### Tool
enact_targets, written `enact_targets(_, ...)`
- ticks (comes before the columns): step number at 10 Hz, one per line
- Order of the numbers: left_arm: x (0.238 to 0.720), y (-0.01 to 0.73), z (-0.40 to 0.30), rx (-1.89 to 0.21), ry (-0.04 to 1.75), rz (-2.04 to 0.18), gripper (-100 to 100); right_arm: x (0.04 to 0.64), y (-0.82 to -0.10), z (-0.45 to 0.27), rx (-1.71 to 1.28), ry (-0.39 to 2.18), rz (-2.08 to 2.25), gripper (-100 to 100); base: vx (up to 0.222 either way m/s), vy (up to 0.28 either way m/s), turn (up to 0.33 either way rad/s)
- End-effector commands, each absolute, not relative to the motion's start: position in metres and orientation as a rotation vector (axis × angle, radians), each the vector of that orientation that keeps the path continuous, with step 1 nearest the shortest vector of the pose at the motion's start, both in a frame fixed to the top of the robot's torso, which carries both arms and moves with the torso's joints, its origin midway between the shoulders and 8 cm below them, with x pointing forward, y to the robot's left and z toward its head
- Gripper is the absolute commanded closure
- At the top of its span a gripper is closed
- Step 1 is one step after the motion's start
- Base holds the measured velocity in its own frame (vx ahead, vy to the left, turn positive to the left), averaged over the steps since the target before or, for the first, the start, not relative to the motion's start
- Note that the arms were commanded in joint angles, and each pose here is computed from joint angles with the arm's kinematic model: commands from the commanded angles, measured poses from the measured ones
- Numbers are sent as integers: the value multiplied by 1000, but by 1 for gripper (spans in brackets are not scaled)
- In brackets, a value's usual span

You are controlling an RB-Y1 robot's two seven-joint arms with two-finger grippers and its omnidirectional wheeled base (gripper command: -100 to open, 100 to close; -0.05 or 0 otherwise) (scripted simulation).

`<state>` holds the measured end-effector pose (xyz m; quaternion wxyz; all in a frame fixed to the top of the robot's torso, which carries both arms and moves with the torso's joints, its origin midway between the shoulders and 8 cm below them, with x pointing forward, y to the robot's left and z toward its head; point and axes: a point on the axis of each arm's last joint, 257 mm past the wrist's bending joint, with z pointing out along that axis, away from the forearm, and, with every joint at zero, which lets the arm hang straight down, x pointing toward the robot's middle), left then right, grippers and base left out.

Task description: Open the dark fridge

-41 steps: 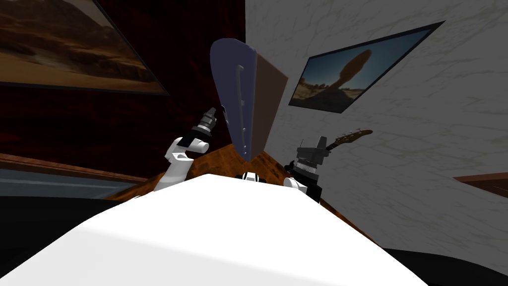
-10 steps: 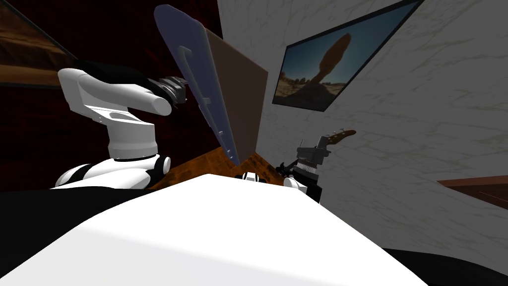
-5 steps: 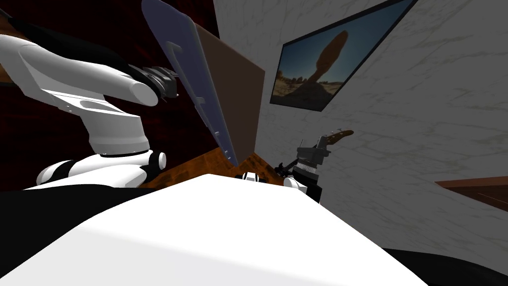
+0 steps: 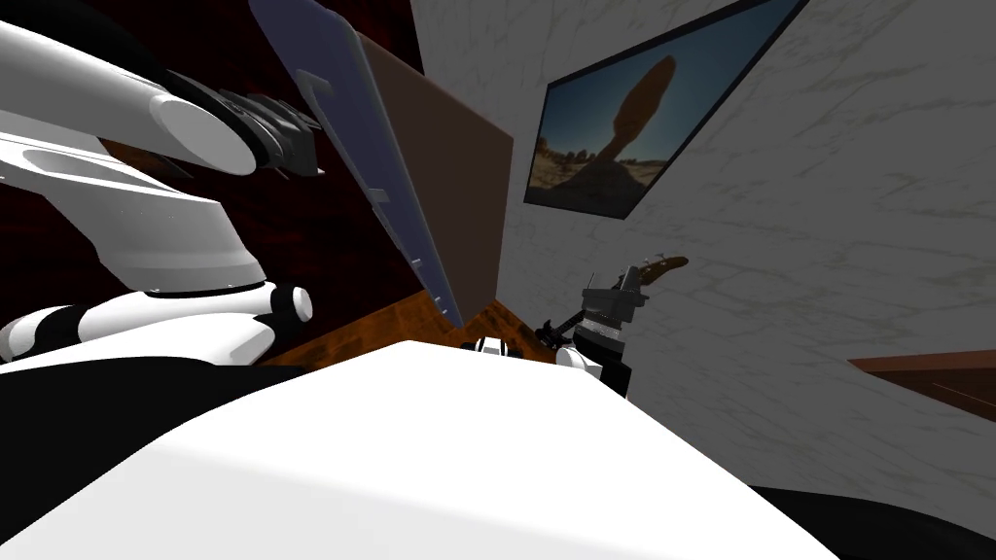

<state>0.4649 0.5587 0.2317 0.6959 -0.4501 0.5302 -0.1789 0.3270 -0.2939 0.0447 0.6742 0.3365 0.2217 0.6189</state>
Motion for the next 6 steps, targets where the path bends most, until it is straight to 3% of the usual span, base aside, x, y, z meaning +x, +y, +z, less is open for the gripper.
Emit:
enact_targets(1, 460, 565, 230, -1045, 1198, -380, -100, 327, -294, 45, 757, 499, 1393, 0, 17, -18, 5)
enact_targets(6, 423, 585, 266, -1124, 1179, -359, -100, 327, -294, 45, 757, 499, 1393, 0, 48, -62, -24)
